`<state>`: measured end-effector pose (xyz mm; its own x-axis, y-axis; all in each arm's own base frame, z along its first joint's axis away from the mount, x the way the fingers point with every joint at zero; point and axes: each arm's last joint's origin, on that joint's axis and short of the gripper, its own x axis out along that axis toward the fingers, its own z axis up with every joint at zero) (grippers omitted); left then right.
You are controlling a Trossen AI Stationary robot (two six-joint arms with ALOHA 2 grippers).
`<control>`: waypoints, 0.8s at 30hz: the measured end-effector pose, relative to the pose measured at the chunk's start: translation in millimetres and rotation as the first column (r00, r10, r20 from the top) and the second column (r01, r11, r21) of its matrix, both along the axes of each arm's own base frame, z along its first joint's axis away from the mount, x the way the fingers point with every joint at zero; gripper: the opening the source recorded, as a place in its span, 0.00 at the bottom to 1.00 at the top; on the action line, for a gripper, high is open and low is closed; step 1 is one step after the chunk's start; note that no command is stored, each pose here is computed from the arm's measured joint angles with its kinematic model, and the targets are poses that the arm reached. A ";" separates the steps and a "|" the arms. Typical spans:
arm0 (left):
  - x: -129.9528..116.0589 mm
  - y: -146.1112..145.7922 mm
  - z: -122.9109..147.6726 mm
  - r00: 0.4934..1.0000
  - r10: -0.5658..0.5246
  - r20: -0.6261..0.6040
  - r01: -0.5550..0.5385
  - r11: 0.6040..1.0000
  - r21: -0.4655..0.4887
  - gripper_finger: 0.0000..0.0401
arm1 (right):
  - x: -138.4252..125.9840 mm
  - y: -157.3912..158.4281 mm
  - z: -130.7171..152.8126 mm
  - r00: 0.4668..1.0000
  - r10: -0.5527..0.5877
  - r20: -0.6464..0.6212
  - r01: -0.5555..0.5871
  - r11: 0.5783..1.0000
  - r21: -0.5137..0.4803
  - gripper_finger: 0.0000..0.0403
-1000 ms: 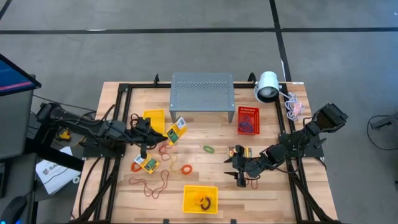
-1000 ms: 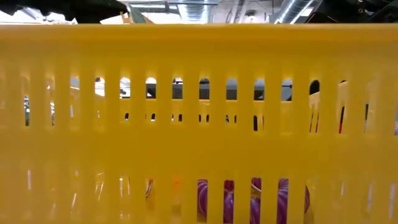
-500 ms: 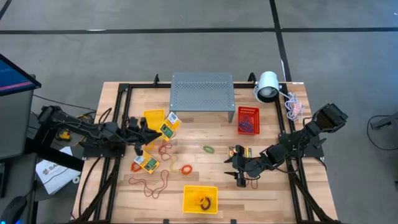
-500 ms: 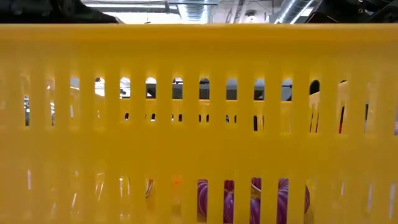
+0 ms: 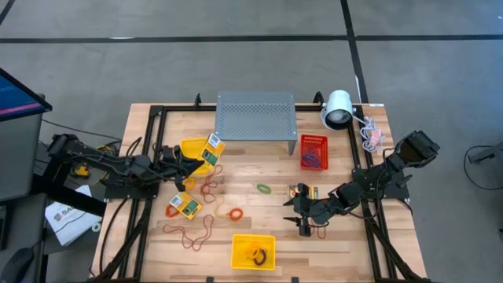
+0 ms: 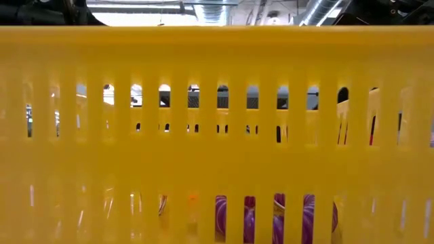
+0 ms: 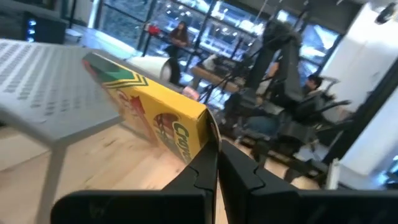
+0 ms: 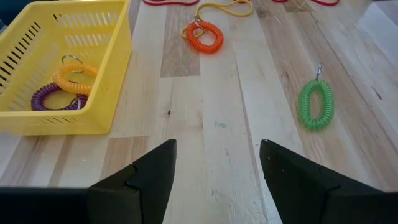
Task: Pick & Place Office Desk Supplies
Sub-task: Put the yellow crayon box into the top yellow bin
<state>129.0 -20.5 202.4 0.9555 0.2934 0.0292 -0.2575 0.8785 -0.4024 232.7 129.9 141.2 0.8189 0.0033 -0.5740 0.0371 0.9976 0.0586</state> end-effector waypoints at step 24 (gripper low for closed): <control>-11.8 7.5 3.2 0.984 0.179 -0.014 -0.177 0.980 0.087 0.00 | -1.8 3.1 0.0 1.000 0.013 0.000 -0.013 1.000 0.001 0.56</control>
